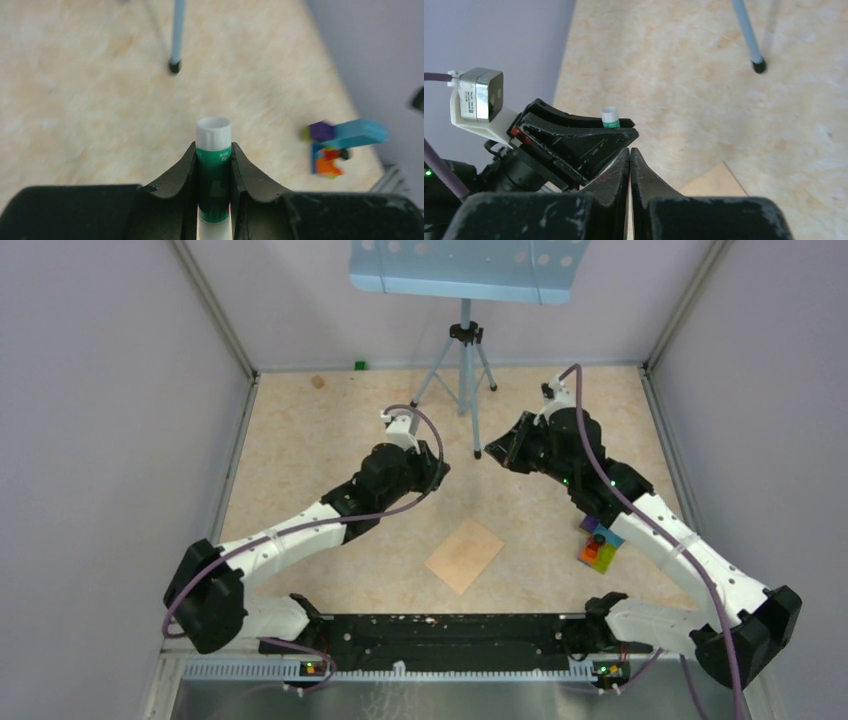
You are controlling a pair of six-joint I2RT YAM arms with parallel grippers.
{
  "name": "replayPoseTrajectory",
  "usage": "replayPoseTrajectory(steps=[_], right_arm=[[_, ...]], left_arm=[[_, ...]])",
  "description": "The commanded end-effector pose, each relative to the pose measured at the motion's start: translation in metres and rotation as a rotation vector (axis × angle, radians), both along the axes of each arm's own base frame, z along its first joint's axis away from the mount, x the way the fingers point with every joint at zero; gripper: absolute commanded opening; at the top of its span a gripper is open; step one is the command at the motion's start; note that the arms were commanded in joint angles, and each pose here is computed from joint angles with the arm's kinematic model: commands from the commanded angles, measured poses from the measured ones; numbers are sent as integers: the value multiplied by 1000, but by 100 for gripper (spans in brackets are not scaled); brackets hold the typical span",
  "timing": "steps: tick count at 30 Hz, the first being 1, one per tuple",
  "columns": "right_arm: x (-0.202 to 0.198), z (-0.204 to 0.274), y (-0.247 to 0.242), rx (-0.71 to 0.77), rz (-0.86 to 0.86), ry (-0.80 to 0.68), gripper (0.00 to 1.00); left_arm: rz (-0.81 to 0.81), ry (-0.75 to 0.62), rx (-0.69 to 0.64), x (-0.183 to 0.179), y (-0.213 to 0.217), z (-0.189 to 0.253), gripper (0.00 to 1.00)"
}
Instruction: Place the letter into the envelope and seal it
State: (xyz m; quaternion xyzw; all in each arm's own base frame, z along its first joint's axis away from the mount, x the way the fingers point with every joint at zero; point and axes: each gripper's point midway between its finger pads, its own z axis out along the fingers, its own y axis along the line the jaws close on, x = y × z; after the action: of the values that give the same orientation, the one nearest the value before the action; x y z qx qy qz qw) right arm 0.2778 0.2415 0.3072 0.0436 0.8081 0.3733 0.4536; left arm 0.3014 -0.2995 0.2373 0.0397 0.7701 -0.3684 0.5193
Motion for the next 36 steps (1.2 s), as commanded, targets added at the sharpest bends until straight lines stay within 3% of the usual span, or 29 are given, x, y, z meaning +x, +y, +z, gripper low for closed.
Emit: replayPoseTrajectory(steps=[1, 6, 10, 30, 36], right_arm=[[-5, -75, -25, -204, 0, 137, 2], [-7, -127, -35, -320, 3, 220, 8], [-11, -152, -33, -342, 30, 255, 10], [-18, -172, -31, -351, 72, 283, 15], [-17, -171, -30, -352, 74, 285, 21]], left_arm=[[56, 235, 334, -8, 31, -92, 0], [41, 392, 522, -14, 39, -149, 0], [53, 469, 600, -14, 42, -175, 2], [71, 549, 676, -14, 45, -217, 47], [66, 548, 676, -14, 45, -218, 49]])
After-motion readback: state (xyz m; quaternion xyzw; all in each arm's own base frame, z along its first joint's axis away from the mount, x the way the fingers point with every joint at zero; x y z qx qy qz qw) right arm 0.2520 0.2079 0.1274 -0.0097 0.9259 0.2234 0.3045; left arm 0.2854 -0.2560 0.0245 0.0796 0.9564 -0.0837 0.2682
